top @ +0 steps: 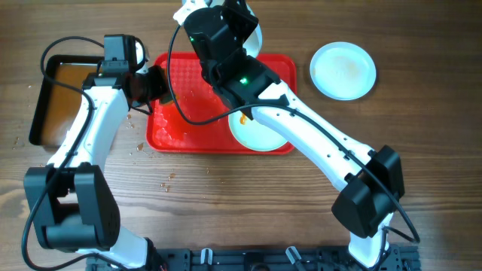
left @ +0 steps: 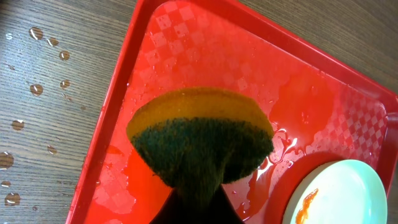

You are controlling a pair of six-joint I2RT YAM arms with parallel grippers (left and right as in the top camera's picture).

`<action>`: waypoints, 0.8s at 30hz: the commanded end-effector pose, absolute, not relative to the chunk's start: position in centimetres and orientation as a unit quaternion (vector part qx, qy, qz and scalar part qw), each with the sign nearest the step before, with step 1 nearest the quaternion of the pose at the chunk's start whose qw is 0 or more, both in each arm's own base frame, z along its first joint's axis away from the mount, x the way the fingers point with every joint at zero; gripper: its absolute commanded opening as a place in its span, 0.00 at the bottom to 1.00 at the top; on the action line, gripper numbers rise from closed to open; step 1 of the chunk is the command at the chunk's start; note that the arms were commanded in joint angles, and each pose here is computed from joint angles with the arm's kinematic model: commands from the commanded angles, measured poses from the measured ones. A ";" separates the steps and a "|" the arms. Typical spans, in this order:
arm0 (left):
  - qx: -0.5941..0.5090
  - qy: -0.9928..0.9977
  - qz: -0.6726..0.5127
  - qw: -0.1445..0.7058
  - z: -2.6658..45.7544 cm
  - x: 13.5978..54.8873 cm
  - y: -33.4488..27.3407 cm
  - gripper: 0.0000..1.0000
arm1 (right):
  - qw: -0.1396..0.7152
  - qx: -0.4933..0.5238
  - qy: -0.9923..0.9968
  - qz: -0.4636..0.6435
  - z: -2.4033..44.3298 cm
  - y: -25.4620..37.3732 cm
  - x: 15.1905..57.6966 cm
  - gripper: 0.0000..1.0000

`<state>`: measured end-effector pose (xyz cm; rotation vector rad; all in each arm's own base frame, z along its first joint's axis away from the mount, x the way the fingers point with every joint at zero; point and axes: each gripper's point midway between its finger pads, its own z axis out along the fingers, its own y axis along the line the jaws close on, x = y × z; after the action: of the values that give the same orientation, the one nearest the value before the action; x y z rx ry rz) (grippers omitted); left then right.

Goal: Clean dirty plates on tray and stack at the side
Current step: 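Lift the scrubbed plate with the right gripper and carry it right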

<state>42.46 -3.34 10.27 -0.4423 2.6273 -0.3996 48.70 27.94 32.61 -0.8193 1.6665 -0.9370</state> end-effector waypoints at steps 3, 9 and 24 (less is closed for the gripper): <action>-0.162 0.951 -0.151 0.216 10.0 42.4 -3.7 0.04 | 0.519 -0.249 0.740 -0.348 32.3 24.5 49.5 0.04; -0.162 0.952 -0.151 0.213 9.9 42.3 -3.7 0.04 | 0.416 -0.094 0.899 -0.101 22.9 16.0 51.8 0.04; -0.162 0.952 -0.151 0.213 9.9 42.3 -3.7 0.04 | 0.278 0.219 0.934 0.054 14.2 -9.5 49.8 0.04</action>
<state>42.30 -3.34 10.18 -0.4442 2.6347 -0.3986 50.76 -9.99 15.78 0.5519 2.4817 0.0635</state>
